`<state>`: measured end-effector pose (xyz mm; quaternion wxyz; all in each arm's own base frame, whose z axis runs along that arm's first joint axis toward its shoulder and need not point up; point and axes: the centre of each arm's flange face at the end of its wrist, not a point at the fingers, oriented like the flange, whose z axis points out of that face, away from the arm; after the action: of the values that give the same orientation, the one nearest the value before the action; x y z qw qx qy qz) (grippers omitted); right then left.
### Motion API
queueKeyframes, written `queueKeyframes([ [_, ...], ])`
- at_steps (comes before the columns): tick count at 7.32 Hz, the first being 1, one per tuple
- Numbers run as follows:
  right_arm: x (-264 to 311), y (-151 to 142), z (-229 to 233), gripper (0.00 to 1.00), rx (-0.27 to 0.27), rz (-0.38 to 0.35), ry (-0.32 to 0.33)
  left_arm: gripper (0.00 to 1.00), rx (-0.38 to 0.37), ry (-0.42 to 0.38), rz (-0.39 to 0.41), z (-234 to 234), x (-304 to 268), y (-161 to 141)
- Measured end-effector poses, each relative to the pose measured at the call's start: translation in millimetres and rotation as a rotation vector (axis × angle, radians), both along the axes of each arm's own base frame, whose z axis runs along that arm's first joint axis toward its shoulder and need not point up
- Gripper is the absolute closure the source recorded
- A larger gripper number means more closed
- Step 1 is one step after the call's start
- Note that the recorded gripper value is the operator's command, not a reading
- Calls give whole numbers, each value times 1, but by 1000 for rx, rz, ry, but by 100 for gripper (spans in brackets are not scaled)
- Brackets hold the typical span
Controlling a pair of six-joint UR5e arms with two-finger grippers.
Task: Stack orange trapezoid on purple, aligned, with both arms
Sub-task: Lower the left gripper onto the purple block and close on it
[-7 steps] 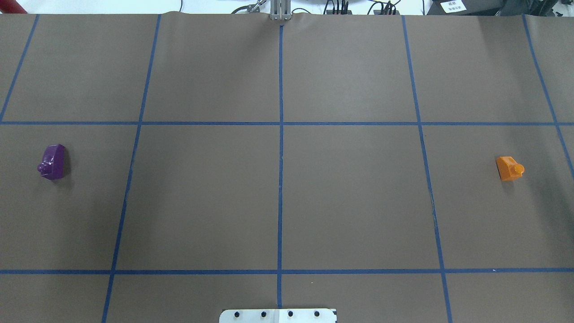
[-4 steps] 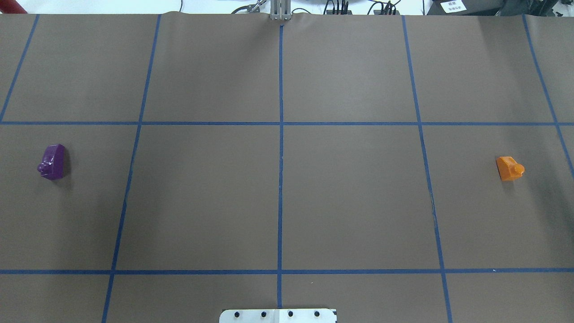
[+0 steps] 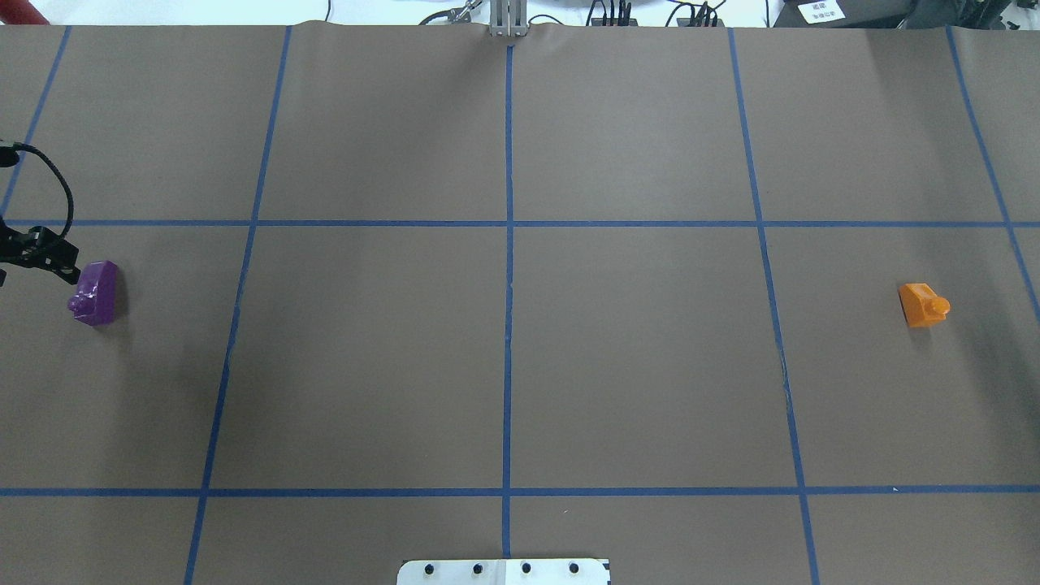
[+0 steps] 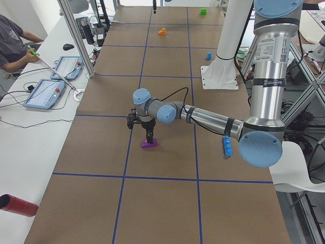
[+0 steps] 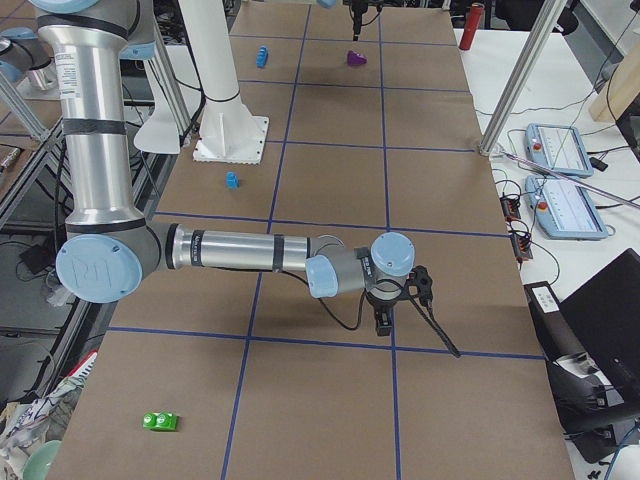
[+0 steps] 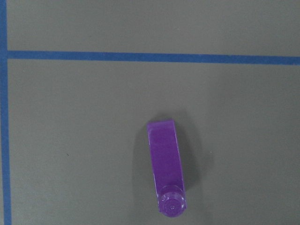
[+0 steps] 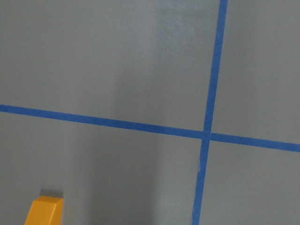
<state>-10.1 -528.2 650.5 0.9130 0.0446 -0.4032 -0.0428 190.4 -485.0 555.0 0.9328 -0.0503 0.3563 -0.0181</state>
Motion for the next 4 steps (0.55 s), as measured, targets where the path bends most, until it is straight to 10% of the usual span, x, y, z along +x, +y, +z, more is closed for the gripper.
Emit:
queueKeyframes([
  [4,0,1,2,0,-2,-2,1,0,12,21,-39,42,29,-19],
])
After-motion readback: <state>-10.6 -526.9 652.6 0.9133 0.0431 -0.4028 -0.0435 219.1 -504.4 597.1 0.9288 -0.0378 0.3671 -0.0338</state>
